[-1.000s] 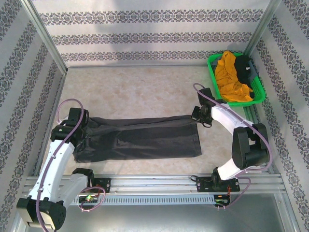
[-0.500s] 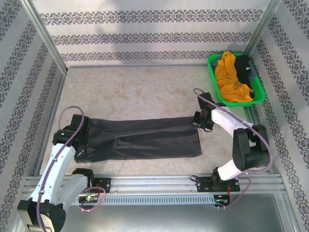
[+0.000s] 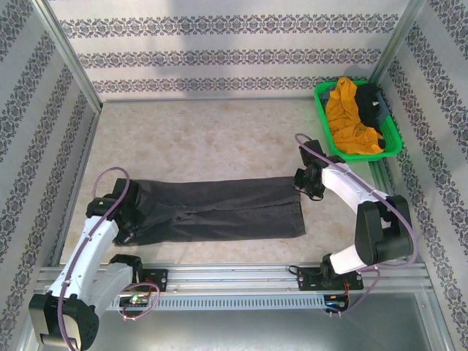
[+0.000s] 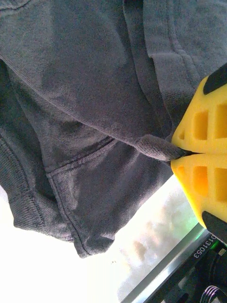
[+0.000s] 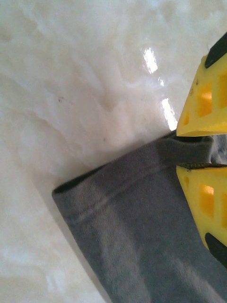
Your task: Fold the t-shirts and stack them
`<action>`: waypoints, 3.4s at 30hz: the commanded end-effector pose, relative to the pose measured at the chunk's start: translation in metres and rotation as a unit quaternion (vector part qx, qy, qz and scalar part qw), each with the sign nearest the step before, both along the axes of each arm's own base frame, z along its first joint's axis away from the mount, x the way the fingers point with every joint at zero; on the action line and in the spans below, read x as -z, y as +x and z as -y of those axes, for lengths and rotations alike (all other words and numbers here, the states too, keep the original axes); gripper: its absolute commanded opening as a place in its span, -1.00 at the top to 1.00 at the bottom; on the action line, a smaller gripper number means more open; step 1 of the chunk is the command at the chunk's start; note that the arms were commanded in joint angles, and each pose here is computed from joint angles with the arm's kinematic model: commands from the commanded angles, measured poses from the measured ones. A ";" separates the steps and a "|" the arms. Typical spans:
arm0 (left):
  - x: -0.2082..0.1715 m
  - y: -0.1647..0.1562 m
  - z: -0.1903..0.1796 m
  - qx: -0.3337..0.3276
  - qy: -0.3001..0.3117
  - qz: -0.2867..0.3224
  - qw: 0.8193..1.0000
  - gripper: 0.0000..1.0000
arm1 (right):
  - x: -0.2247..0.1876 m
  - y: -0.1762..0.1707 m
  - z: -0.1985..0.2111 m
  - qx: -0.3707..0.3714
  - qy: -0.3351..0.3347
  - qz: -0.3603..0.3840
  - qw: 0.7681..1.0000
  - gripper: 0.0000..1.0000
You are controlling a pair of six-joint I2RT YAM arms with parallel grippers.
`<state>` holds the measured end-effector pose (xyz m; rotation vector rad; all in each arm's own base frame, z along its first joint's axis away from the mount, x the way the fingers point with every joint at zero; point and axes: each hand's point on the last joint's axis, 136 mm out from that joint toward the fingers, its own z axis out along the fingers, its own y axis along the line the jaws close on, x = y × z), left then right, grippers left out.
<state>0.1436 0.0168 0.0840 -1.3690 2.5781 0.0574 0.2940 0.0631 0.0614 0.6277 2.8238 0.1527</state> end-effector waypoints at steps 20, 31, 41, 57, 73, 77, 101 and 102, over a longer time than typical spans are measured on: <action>-0.016 -0.003 0.024 0.017 -0.031 0.008 0.999 1.00 | 0.048 -0.038 -0.015 -0.003 0.007 -0.130 0.991 0.97; -0.017 -0.020 0.034 0.051 -0.015 -0.018 0.998 1.00 | 0.040 -0.029 -0.009 -0.003 -0.011 -0.108 0.994 1.00; -0.014 -0.014 0.045 0.093 0.018 -0.023 0.995 1.00 | 0.036 -0.020 -0.010 -0.003 -0.009 -0.093 0.996 1.00; -0.064 0.071 0.063 0.114 0.034 0.075 0.990 -0.21 | -0.004 -0.006 -0.045 -0.036 0.028 -0.021 0.999 0.91; 0.034 0.153 -0.025 -0.043 -0.058 0.024 0.997 0.26 | 0.039 0.001 -0.064 0.063 0.070 -0.083 0.992 0.87; 0.055 0.138 -0.060 -0.076 -0.052 -0.009 0.996 0.25 | 0.045 0.004 -0.054 0.086 0.046 -0.110 0.989 0.83; 0.075 0.262 -0.048 -0.008 -0.156 0.082 0.984 0.05 | 0.056 0.157 -0.036 0.152 0.131 -0.121 0.972 0.69; 0.072 0.274 -0.048 0.000 -0.156 0.094 0.983 0.02 | 0.058 0.171 -0.038 0.147 0.155 -0.120 0.969 0.68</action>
